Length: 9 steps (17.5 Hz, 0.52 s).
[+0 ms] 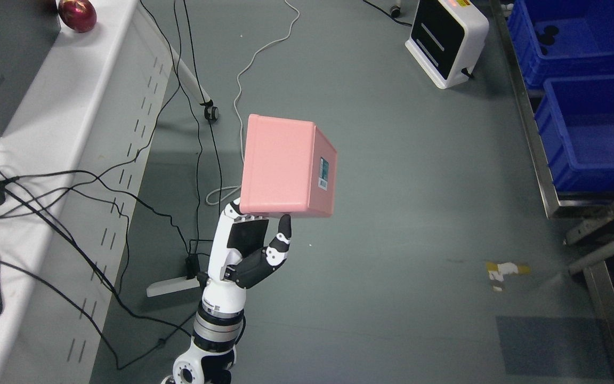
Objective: Place storage box into left shelf container
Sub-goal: 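Hold the pink box aloft in the left hand while turning to the shelf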
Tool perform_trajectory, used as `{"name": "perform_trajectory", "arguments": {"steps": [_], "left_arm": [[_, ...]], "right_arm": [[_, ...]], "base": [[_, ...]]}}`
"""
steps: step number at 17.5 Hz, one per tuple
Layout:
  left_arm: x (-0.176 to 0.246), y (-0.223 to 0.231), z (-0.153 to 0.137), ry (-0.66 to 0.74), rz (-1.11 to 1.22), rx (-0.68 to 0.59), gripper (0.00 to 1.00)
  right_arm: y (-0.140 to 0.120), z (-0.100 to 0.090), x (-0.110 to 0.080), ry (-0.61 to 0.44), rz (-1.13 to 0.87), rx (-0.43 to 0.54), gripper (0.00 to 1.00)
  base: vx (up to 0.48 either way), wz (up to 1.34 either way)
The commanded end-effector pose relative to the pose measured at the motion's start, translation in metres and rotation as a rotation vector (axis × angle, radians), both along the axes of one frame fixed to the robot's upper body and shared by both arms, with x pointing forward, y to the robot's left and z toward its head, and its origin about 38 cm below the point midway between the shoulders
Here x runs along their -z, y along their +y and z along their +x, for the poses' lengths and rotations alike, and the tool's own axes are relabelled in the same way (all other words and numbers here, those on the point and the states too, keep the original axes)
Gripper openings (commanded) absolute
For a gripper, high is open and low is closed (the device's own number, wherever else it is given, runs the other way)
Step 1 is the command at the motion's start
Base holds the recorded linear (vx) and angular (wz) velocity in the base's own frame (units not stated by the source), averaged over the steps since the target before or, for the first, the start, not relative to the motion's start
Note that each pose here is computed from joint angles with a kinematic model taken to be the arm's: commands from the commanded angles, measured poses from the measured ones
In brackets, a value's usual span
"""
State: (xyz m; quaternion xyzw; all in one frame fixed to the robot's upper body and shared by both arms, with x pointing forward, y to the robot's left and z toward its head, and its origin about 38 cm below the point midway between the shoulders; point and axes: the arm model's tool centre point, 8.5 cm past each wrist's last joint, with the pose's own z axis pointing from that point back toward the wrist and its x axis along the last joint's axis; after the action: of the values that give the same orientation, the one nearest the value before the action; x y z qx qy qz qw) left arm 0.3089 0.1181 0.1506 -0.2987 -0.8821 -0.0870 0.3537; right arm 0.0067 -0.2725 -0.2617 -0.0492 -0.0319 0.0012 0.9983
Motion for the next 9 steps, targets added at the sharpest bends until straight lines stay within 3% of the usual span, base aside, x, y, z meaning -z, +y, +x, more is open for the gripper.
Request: {"name": "perform_trajectory", "arguments": {"steps": [1, 6, 9], "left_arm": [[0.0107, -0.0011, -0.0084, 0.028, 0.017, 0.017, 0.04], [0.0127, -0.0028, -0.0101, 0.035, 0.017, 0.023, 0.04], [0.0155, -0.0070, -0.0114, 0.043, 0.019, 0.036, 0.04]], "right_arm": [[-0.0114, 0.0101, -0.0011, -0.025, -0.018, 0.002, 1.00], [-0.0114, 0.0101, -0.0011, -0.025, -0.018, 0.002, 1.00], [-0.0114, 0.0101, -0.0011, -0.025, -0.018, 0.002, 1.00]], "base": [[0.376, 0.17], [0.345, -0.10], [0.284, -0.73]]}}
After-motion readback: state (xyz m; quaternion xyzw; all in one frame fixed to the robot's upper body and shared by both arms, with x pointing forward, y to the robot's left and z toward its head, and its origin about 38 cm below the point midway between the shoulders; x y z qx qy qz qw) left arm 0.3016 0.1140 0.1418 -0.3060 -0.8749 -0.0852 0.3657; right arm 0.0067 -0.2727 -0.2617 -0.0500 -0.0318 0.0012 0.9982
